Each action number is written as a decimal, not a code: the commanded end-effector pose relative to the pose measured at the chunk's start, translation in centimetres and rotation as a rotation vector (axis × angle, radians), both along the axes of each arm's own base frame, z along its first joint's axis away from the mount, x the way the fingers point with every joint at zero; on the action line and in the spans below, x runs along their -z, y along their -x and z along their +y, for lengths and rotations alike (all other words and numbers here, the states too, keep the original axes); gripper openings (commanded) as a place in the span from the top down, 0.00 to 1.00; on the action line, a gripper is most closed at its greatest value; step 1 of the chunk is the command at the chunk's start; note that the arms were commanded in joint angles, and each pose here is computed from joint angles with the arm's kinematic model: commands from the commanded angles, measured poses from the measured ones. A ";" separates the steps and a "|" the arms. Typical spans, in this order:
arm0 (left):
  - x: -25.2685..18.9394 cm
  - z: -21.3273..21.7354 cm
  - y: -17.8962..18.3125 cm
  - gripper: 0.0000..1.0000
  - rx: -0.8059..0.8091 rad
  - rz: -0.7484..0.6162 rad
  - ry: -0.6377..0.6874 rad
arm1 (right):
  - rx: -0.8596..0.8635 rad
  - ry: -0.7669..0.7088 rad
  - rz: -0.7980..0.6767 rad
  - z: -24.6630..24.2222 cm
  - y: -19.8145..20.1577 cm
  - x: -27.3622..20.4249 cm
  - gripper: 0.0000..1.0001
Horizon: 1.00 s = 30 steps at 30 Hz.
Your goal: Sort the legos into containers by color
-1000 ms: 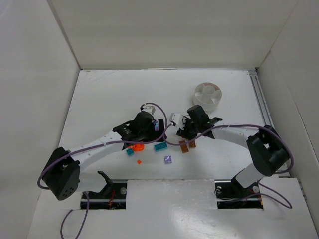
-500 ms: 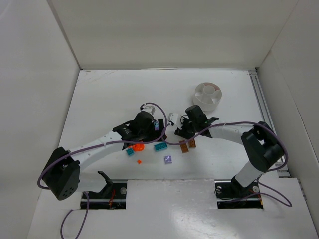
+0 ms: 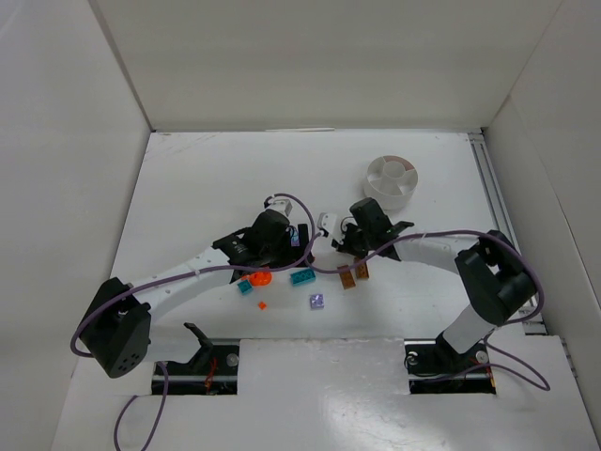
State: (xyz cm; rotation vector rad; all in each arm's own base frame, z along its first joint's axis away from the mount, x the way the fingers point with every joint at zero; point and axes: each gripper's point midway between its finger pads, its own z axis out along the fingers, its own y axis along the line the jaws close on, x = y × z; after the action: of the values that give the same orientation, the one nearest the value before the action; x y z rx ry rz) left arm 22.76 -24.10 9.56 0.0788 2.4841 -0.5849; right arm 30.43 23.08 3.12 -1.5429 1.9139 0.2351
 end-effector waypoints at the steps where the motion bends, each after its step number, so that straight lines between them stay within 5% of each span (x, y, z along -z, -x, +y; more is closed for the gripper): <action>1: -1.0 0.0 -0.1 0.00 -0.008 -0.027 0.019 | 0.013 -0.061 -0.051 0.3 -0.6 -2.4 0.81; 8: -2.0 -0.6 -0.8 0.00 0.006 -0.051 0.023 | 0.088 -0.220 -0.220 -2.4 -4.8 -11.7 0.88; 14: -1.9 -1.5 -1.3 0.00 0.035 -0.043 0.015 | 0.298 -0.259 -0.414 -9.9 -10.6 -20.3 0.88; 30: 1.8 -3.7 -3.1 0.00 0.057 0.066 -0.078 | 0.502 -0.150 -0.381 -17.3 -22.7 -18.7 0.87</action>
State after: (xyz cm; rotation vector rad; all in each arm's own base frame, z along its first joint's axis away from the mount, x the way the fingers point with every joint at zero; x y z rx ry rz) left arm 25.32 -27.02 6.57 0.1389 2.5960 -0.5098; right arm 52.05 6.43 19.64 -0.9038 1.8810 -0.0964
